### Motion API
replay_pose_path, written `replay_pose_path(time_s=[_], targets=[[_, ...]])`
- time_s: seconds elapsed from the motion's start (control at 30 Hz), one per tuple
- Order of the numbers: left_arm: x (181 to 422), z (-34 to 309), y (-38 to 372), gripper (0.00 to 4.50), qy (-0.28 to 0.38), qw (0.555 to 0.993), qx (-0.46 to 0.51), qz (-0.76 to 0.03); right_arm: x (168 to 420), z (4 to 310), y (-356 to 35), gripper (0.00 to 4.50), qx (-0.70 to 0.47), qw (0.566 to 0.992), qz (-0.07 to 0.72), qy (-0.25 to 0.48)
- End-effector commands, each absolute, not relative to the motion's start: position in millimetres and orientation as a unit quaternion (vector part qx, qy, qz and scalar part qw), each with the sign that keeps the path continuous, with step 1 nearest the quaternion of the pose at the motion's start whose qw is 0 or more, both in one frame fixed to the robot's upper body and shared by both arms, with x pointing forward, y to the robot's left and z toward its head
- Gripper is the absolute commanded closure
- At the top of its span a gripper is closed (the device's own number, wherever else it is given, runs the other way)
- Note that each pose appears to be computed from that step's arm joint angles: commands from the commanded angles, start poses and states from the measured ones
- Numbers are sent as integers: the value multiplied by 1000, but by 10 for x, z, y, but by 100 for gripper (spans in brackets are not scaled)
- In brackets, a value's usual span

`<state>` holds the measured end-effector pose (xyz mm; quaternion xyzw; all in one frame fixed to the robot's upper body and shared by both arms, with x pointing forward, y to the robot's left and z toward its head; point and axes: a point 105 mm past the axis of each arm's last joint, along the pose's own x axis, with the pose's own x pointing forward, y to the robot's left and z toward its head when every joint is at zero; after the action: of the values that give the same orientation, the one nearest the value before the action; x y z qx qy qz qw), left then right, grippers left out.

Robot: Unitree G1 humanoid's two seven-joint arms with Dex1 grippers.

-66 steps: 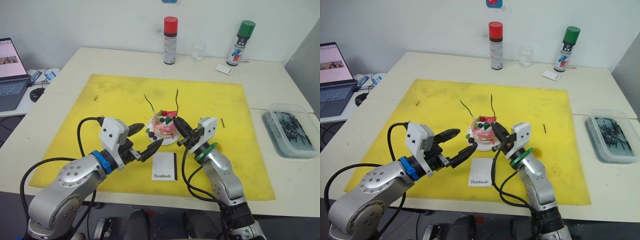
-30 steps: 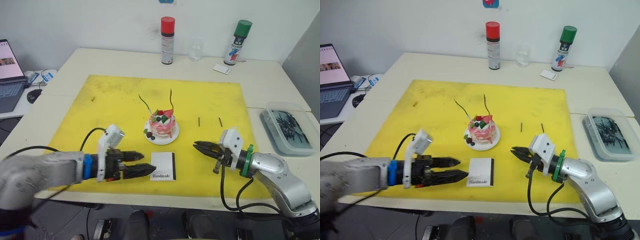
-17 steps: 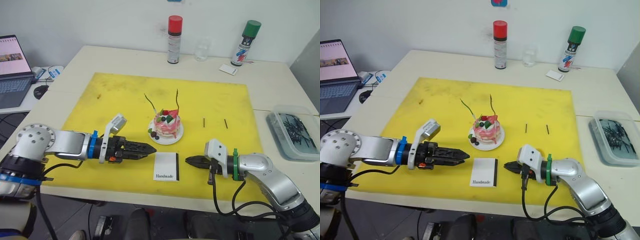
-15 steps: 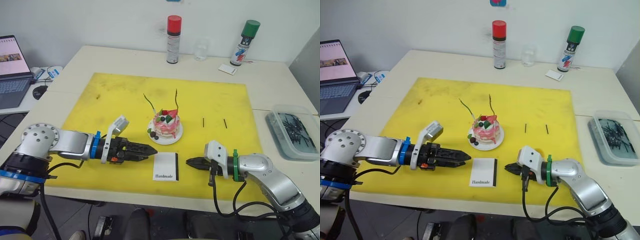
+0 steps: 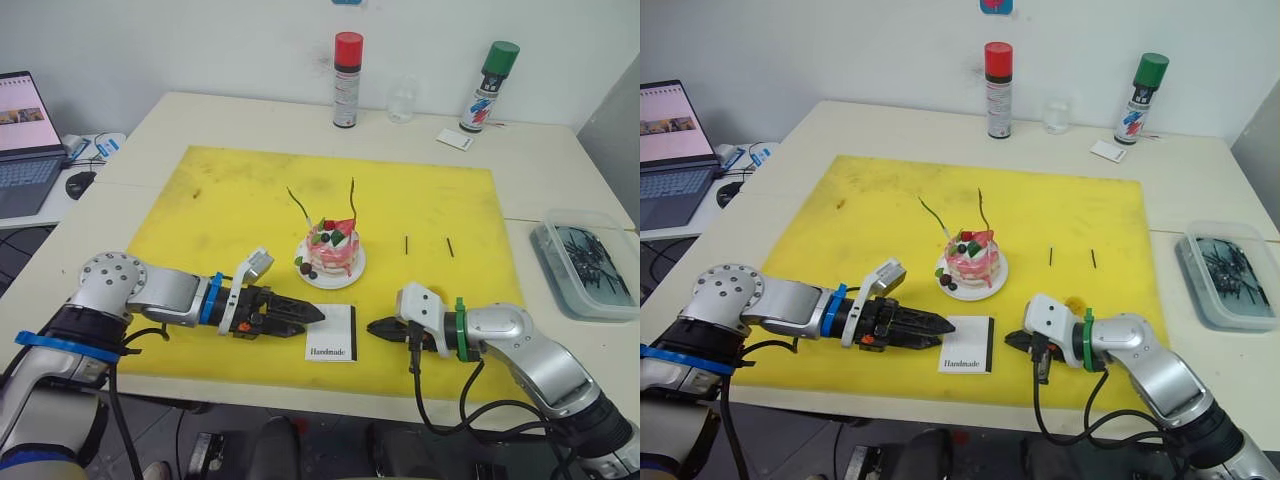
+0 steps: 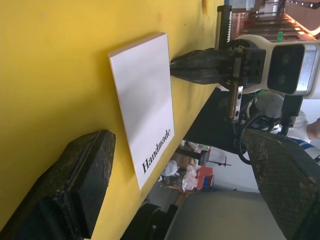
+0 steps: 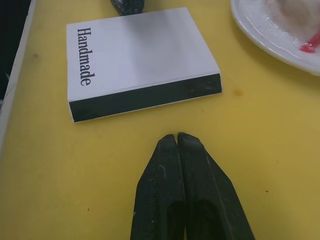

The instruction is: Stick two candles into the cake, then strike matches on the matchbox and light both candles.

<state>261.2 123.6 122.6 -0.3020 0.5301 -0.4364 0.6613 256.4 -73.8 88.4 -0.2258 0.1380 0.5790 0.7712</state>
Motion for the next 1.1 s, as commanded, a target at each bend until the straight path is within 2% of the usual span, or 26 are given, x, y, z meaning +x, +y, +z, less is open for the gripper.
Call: replay_pose_path(time_s=[0.03, 0.37, 0.6, 0.87, 1.1], targets=[[2631, 1288, 1171, 0, 521, 657, -307, -450, 2493, 882, -596, 445, -222, 757, 599, 134], [2572, 1263, 1034, 0, 520, 643, -305, -473, 2432, 878, -431, 445, -195, 752, 613, 144], [2531, 1244, 996, 0, 518, 639, -305, -480, 2467, 892, -493, 445, -198, 758, 601, 156], [2564, 1201, 966, 0, 512, 649, -310, -469, 2361, 880, -415, 445, -179, 739, 629, 165], [2527, 1184, 959, 0, 508, 653, -307, -470, 2386, 890, -304, 445, -172, 743, 628, 154]])
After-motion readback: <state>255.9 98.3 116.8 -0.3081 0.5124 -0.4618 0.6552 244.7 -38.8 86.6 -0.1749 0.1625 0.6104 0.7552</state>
